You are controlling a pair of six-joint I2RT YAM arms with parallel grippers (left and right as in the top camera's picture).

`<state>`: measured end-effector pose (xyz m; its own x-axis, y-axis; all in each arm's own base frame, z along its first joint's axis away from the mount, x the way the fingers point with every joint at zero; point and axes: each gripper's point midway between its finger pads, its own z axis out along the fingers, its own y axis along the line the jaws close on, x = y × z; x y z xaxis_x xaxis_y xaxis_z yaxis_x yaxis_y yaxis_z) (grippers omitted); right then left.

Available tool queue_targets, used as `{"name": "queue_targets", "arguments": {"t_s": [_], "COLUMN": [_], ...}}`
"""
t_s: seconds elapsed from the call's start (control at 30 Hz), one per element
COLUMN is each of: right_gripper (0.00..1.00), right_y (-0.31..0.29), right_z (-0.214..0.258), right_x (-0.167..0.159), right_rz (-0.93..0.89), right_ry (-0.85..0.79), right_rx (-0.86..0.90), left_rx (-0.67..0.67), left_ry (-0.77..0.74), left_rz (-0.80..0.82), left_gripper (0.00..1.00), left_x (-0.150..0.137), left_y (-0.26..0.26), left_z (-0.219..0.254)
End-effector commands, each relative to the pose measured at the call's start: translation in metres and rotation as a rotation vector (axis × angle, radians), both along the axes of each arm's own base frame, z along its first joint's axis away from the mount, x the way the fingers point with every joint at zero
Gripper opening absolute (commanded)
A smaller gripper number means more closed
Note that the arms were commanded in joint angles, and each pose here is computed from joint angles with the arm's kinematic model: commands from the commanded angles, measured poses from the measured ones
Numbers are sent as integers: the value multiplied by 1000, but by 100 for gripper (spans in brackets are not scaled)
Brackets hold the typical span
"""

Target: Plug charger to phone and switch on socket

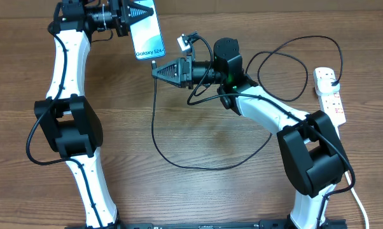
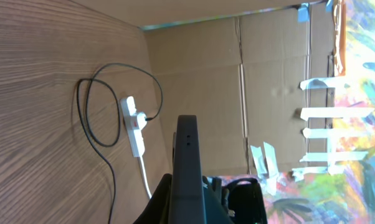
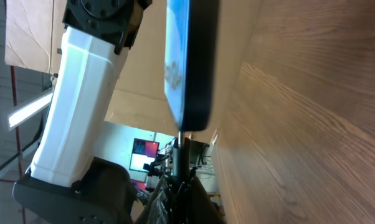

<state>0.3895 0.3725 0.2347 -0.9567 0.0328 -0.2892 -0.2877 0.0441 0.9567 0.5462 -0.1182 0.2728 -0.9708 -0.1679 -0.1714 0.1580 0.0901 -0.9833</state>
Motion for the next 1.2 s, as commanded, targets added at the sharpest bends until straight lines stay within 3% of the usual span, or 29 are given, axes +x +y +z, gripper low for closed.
{"name": "queue_targets", "arguments": {"t_s": [0.0,0.8,1.17], "right_gripper": [4,4,4], "right_y": [-2,-3,-24], "right_z": [4,4,-12], "right_x": [6,4,21], "right_rz": [-11,5,-6], "right_ry": [-43,-147,-159], "right_rx": [6,3,-9], "left_rx": [-29,10,-6], "left_ry": [-22,5,1], "left_rz": [-48,14,54], "left_gripper": [4,4,4], "left_x": [-9,4,13], "left_y": [-5,-12,10], "left_z": [18,14,24]}}
